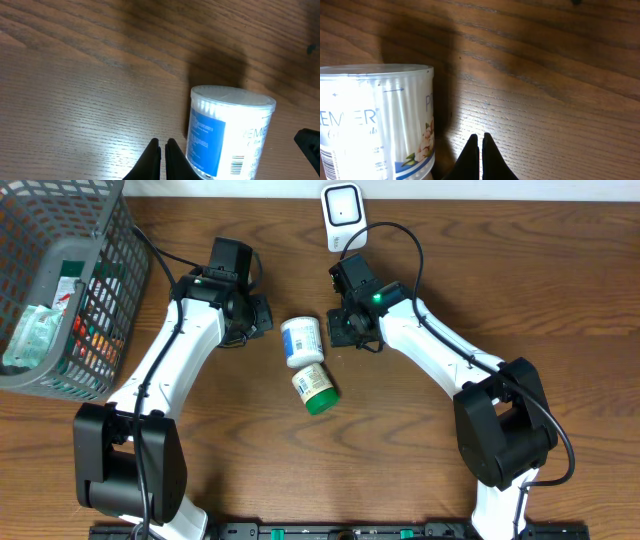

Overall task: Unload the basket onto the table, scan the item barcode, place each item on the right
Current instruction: 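Reach the left gripper into the grey basket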

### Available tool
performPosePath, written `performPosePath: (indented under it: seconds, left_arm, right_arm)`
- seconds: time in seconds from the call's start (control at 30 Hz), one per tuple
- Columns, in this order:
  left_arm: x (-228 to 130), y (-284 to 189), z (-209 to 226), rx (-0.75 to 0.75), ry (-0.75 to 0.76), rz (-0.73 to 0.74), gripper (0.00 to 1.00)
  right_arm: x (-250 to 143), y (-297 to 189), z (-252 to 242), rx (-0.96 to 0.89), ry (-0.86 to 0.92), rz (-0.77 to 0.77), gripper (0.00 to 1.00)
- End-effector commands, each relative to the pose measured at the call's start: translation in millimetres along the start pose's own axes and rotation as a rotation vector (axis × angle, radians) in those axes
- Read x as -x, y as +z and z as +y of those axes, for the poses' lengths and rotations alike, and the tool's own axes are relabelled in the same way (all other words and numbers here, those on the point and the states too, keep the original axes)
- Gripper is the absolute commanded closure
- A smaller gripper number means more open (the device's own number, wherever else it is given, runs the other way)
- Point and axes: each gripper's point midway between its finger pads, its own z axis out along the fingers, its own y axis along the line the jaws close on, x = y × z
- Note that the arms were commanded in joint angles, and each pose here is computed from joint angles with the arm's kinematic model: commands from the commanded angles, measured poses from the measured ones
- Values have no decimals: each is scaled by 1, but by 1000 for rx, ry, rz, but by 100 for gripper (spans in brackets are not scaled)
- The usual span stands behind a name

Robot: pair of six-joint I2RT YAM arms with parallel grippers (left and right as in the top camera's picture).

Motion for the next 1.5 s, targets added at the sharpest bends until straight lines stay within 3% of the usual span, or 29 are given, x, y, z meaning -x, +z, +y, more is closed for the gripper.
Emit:
performPosePath:
  seconds: [0.0,0.17,0.3,0.5,0.57,0.67,1.03,1.2,1.47]
  left_arm:
    - [1,-3,0,7,6,-13,92]
    - [18,-30,-1,2,-8,-32,92]
    - [67,-120,-4,-58,-46,-140,92]
    - [146,-305,27,-121,-137,-619,92]
    - [160,-353,58,-69,-204,-778,92]
    - [165,-391,107,45,-313,-905,92]
    - [174,-366,249,322,-539,-856,89]
    - [179,-311,301,362,-563,-700,89]
    - [193,-260,330,325,-569,-608,89]
  right_arm:
    - [-1,-2,1,-3,-3,-5,99]
    - [-1,-2,-1,-6,1,0,99]
    - [9,-14,-12,3,43,11,99]
    - [40,-42,-27,77,117,-8,99]
    - [41,-42,-32,82,132,-5,99]
    - [31,-36,-39,68,144,25,99]
    - [1,13,-22,115,116,13,99]
    - [-6,21,-11,126,88,3,99]
    - [-12,22,-7,117,76,15,99]
